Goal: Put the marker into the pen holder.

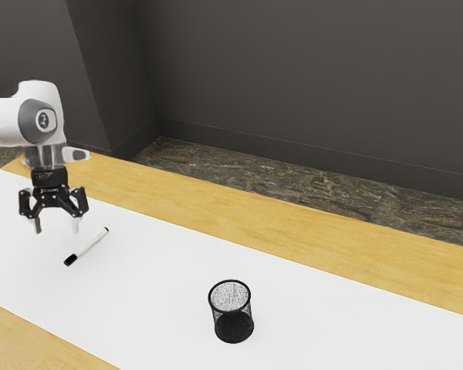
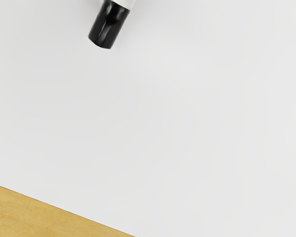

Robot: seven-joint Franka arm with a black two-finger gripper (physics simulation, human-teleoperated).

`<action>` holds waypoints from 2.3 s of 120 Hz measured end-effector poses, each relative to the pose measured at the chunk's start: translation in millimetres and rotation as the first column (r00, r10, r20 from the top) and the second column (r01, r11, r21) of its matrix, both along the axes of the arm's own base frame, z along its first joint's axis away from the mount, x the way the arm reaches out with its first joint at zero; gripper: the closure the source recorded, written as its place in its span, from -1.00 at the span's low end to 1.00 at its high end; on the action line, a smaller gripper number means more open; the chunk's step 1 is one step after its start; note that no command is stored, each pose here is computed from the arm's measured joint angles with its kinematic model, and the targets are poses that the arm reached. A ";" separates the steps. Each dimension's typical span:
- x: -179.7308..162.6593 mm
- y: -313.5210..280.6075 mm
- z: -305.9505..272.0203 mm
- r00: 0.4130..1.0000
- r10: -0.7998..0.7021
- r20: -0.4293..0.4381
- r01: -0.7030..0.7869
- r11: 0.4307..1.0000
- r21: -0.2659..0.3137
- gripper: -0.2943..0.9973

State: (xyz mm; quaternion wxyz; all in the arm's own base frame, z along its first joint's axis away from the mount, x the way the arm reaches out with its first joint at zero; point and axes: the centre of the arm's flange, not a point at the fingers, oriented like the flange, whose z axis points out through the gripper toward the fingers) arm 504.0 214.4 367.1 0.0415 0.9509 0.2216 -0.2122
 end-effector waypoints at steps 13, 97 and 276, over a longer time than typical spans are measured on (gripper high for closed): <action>16.1 -21.0 -25.3 0.997 -0.070 0.026 0.070 0.997 0.015 -0.54; 23.3 5.1 -102.0 0.918 -0.359 0.170 0.349 0.933 0.090 0.02; 34.3 5.9 -74.8 0.820 -0.529 0.220 0.524 0.847 0.087 0.60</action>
